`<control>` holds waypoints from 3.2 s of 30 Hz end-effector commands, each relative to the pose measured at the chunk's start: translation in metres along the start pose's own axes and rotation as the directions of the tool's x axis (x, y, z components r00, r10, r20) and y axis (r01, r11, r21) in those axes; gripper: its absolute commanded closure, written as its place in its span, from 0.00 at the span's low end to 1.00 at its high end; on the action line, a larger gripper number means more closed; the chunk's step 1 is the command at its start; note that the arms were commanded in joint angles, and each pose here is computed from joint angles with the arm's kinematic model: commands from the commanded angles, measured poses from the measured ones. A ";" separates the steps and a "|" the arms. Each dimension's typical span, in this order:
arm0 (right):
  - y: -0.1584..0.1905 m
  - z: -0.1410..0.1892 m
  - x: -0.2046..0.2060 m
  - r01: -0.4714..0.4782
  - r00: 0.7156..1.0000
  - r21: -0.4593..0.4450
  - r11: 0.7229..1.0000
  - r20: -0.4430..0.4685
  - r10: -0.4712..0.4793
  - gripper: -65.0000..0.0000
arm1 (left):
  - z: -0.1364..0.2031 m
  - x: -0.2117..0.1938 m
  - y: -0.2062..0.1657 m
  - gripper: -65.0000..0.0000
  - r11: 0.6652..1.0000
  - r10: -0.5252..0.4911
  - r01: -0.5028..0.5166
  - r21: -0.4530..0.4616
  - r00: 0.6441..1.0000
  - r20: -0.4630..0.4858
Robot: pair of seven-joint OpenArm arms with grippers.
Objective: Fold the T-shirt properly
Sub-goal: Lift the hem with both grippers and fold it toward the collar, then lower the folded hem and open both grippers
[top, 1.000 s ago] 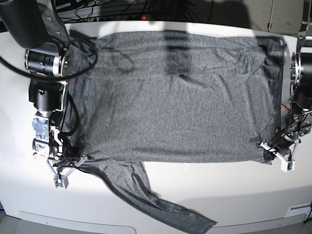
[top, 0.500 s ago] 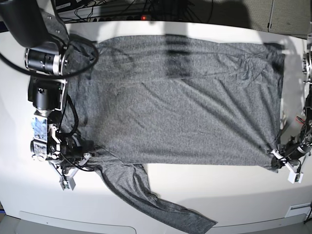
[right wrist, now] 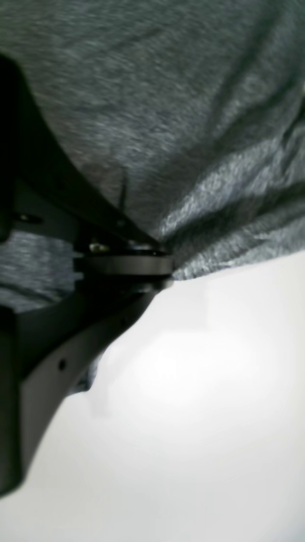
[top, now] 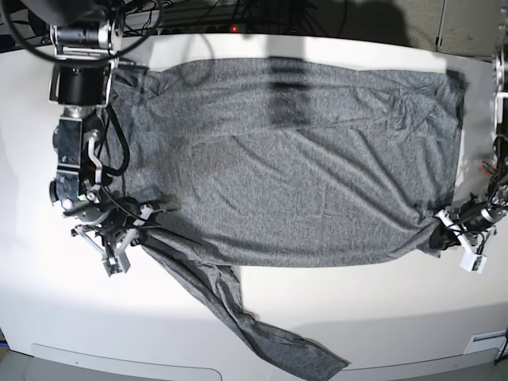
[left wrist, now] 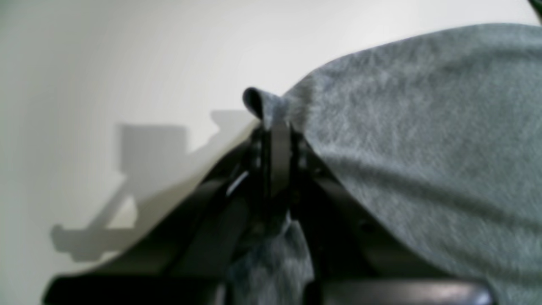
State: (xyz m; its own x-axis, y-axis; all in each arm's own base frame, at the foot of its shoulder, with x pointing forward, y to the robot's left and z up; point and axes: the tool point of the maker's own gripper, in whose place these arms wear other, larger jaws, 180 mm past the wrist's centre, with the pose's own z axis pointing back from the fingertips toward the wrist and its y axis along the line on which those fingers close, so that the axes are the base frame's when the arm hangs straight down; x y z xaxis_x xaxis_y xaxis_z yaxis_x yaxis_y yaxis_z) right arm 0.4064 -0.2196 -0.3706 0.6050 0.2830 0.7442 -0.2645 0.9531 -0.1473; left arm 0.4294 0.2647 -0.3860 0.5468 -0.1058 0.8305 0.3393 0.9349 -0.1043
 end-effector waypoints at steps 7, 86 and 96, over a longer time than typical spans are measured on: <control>-0.003 0.030 0.007 -0.063 0.996 -0.033 0.997 0.059 0.065 1.00 | 0.049 0.040 -0.007 1.00 0.992 -0.125 0.128 -0.017 0.983 0.138; -0.008 0.146 -0.085 -0.054 0.989 -0.126 0.991 -0.147 0.035 1.00 | 0.177 -0.077 -0.059 1.00 0.986 0.156 -0.158 -0.047 0.987 -0.032; -0.008 0.148 -0.096 -0.054 0.979 -0.126 0.991 -0.203 0.027 1.00 | 0.177 -0.078 -0.052 1.00 0.996 0.091 -0.091 -0.012 0.995 -0.028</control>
State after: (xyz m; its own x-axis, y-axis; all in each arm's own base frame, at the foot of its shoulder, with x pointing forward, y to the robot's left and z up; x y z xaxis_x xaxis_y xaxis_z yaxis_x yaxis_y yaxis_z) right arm 0.2334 -0.2676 -0.3557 0.7622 0.3073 0.5698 -0.1980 0.9486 -0.2467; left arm 0.2257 0.2800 -0.3625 0.6325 -0.0243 0.7742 0.2855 0.9365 -0.2038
